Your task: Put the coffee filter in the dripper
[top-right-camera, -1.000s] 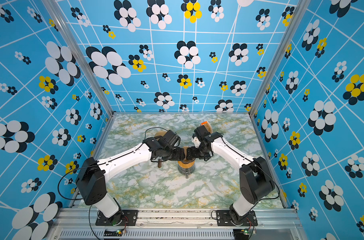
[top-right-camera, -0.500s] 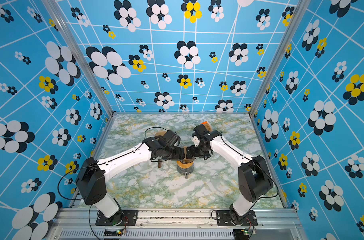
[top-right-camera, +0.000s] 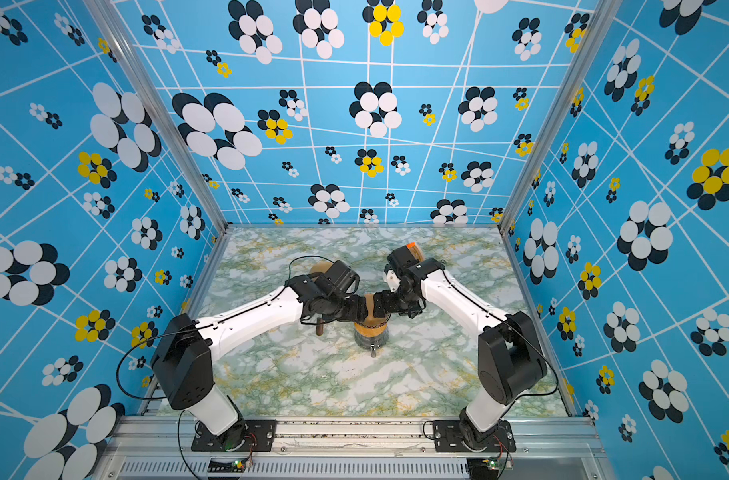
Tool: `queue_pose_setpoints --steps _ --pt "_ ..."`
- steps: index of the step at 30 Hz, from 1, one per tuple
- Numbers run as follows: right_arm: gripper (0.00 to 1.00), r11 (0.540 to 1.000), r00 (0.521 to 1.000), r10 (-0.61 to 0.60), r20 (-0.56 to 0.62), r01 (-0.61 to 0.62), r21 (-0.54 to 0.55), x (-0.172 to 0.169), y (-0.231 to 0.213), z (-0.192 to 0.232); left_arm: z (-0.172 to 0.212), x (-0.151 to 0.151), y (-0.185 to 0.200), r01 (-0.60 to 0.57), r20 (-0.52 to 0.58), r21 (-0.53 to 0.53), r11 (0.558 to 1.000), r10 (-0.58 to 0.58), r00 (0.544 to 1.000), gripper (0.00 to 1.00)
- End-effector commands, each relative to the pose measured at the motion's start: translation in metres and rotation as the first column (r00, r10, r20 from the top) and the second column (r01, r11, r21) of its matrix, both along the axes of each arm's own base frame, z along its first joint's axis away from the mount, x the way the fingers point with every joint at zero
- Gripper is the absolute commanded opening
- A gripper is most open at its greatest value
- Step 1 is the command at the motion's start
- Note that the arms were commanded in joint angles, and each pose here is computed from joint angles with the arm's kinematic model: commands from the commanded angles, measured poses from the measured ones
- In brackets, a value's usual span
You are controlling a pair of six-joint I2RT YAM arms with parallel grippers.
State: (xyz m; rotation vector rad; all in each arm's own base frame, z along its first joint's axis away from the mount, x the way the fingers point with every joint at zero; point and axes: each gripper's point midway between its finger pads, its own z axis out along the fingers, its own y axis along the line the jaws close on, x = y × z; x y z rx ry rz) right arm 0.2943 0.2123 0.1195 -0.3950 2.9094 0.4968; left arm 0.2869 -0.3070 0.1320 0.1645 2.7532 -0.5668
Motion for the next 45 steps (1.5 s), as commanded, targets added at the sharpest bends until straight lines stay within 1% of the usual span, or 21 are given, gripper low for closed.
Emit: queue_pose_setpoints --steps 1,4,9,11,20,28,33,37,40,43,44,45 --pt "0.89 1.000 1.000 0.012 0.028 -0.013 0.006 0.000 0.002 0.015 0.008 0.002 0.001 -0.005 0.010 -0.021 1.000 0.005 1.000 0.77" --pt "0.89 0.999 0.999 0.014 0.047 -0.016 0.034 0.000 0.005 0.024 0.014 0.003 -0.002 0.000 0.016 -0.043 0.999 0.001 1.000 0.77" --pt "0.89 0.997 0.997 0.012 0.075 -0.018 0.080 0.001 0.009 0.038 0.032 0.003 -0.014 0.046 0.044 -0.129 0.991 -0.040 0.998 0.77" --pt "0.89 0.996 0.996 0.009 0.083 -0.017 0.093 0.000 0.009 0.041 0.038 0.002 -0.017 0.060 0.053 -0.147 0.987 -0.053 0.997 0.77" --pt "0.88 0.993 0.989 -0.009 0.149 -0.009 0.120 -0.001 -0.001 0.069 0.052 -0.003 0.000 0.055 0.066 -0.123 0.991 -0.047 0.997 0.77" --pt "0.87 0.989 0.971 -0.008 0.239 -0.028 0.147 -0.008 -0.009 0.097 0.096 -0.017 0.011 0.135 0.160 -0.167 0.977 -0.109 0.981 0.77" --pt "0.87 0.984 0.950 -0.019 0.311 -0.037 0.175 -0.012 -0.013 0.117 0.125 -0.028 0.017 0.194 0.215 -0.213 0.958 -0.148 0.965 0.77" --pt "0.87 0.978 0.930 -0.031 0.365 -0.047 0.203 -0.016 -0.014 0.133 0.144 -0.032 0.026 0.216 0.269 -0.236 0.947 -0.150 0.951 0.77" --pt "0.88 0.978 0.928 -0.031 0.372 -0.048 0.203 -0.019 -0.016 0.136 0.150 -0.032 0.035 0.209 0.291 -0.244 0.947 -0.134 0.947 0.83" --pt "0.89 0.980 0.925 -0.035 0.377 -0.041 0.193 -0.021 -0.021 0.136 0.153 -0.032 0.042 0.206 0.318 -0.250 0.946 -0.121 0.940 0.94" --pt "0.90 0.981 0.921 -0.039 0.388 -0.038 0.190 -0.022 -0.023 0.138 0.155 -0.031 0.045 0.206 0.331 -0.253 0.945 -0.115 0.937 0.99" --pt "0.91 0.982 0.916 -0.043 0.398 -0.035 0.187 -0.022 -0.024 0.139 0.156 -0.031 0.048 0.204 0.344 -0.256 0.945 -0.108 0.933 0.99"
